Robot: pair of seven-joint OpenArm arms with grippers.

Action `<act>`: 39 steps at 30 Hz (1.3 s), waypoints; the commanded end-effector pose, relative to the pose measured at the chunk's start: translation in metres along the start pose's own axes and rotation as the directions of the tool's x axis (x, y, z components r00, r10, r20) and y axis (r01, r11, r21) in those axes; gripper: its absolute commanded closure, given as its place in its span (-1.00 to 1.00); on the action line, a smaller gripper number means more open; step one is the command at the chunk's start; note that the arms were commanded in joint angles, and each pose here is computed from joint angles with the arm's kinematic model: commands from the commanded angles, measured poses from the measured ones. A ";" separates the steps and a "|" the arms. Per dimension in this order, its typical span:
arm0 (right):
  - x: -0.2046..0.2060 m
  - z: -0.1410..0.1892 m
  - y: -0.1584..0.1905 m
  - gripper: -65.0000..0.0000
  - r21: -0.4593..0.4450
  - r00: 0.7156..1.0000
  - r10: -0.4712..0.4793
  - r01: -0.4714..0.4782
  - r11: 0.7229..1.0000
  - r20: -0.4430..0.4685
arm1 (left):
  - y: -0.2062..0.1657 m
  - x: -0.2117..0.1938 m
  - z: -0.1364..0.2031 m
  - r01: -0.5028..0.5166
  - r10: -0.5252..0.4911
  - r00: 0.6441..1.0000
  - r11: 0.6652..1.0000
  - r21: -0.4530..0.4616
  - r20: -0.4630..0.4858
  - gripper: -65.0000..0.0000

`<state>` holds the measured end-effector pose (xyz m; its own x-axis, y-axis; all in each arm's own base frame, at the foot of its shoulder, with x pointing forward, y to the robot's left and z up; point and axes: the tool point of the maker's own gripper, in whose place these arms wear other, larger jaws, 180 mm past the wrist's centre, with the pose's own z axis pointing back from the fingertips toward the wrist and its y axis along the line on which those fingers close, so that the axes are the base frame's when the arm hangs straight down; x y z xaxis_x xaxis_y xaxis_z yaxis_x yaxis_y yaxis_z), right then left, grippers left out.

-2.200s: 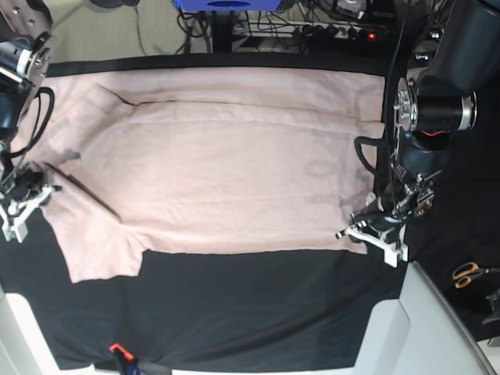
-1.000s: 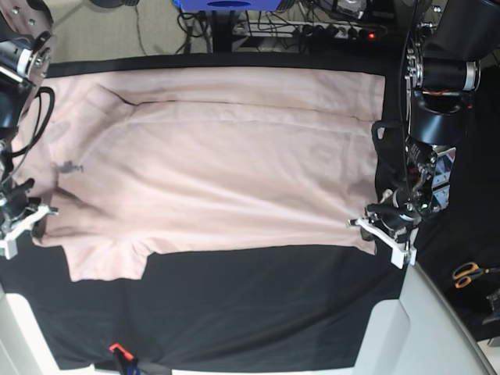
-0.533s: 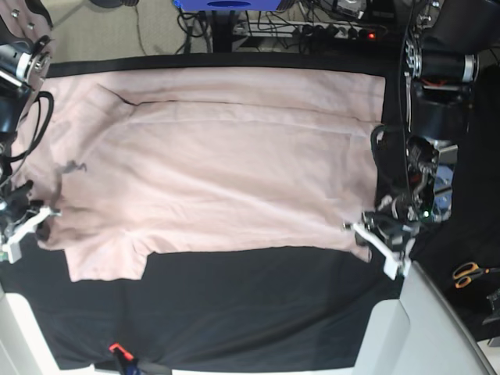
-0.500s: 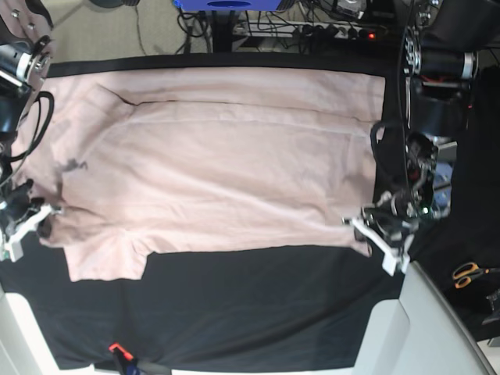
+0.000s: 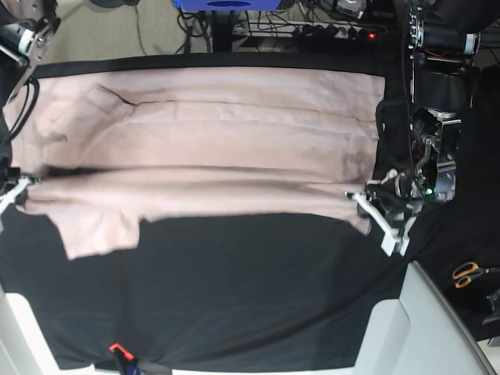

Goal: Fold the T-shirt properly
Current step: 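Lift both side edges and fold them toward the shirt's middle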

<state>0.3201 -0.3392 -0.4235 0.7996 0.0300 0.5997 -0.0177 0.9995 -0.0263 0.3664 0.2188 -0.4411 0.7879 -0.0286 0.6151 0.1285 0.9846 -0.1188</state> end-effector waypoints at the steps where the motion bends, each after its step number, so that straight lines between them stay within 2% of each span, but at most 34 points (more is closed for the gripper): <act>1: 0.019 0.009 -0.010 1.00 -0.026 0.999 0.015 -0.014 1.000 0.049 | 0.004 0.014 0.009 0.024 -0.024 0.999 1.000 0.006 0.037 1.00; 7: -0.011 0.012 -0.006 1.00 -0.029 0.998 0.025 -0.027 0.999 -0.061 | 0.000 -0.011 0.022 0.067 -0.067 0.998 0.998 0.003 0.016 1.00; 11: -0.022 0.009 0.002 0.99 -0.012 0.996 0.015 -0.016 1.000 -0.083 | -0.002 -0.037 0.023 0.060 -0.060 0.998 0.998 -0.003 -0.028 1.00; 13: -0.025 0.010 0.002 0.83 -0.013 0.997 0.005 -0.006 1.000 -0.083 | -0.002 -0.045 0.023 0.056 -0.056 0.998 0.998 -0.003 -0.042 1.00; 18: -0.034 0.016 -0.021 0.10 -0.119 0.990 -0.125 0.116 0.986 -0.072 | 0.003 -0.047 0.024 0.068 -0.068 0.996 0.998 0.009 -0.050 1.00; 19: -0.035 0.017 -0.023 0.03 -0.129 0.989 -0.133 0.124 0.984 -0.066 | 0.005 -0.048 0.024 0.086 -0.085 0.995 0.996 0.021 -0.057 1.00; 22: -0.015 0.030 -0.033 0.10 -0.166 0.992 -0.124 0.122 0.979 0.002 | 0.012 -0.051 0.024 0.163 -0.157 0.984 0.984 0.070 -0.083 1.00; 26: 0.030 0.038 -0.019 0.08 -0.161 0.989 -0.048 0.071 0.984 0.142 | 0.008 -0.053 0.021 0.184 -0.177 0.980 0.980 0.076 -0.090 1.00; 28: 0.051 0.021 0.001 -0.09 -0.106 0.987 0.006 0.012 0.994 0.161 | 0.007 -0.053 0.021 0.182 -0.176 0.980 0.980 0.074 -0.089 1.00; 31: 0.067 -0.016 0.021 -0.33 -0.011 0.991 0.031 -0.029 1.000 0.127 | 0.005 -0.053 0.020 0.181 -0.174 0.981 0.981 0.072 -0.089 1.00; 35: 0.064 -0.063 0.040 -0.38 0.113 0.996 -0.062 0.054 0.992 0.070 | 0.005 -0.053 0.020 0.181 -0.174 0.981 0.981 0.072 -0.089 1.00; 37: 0.064 -0.075 0.041 -0.38 0.142 0.988 -0.130 0.117 0.983 0.084 | 0.005 -0.053 0.020 0.181 -0.174 0.981 0.981 0.072 -0.089 1.00; 39: 0.059 -0.084 0.039 -0.39 0.124 0.979 -0.184 0.172 0.977 0.092 | 0.005 -0.053 0.020 0.181 -0.174 0.981 0.981 0.072 -0.089 1.00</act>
<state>0.3969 -0.2914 -0.4776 0.7728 -0.1549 0.6155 0.0525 0.9820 0.1812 0.3006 0.2245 -0.4710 0.8282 -0.2120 0.5188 0.2277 0.9731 0.0341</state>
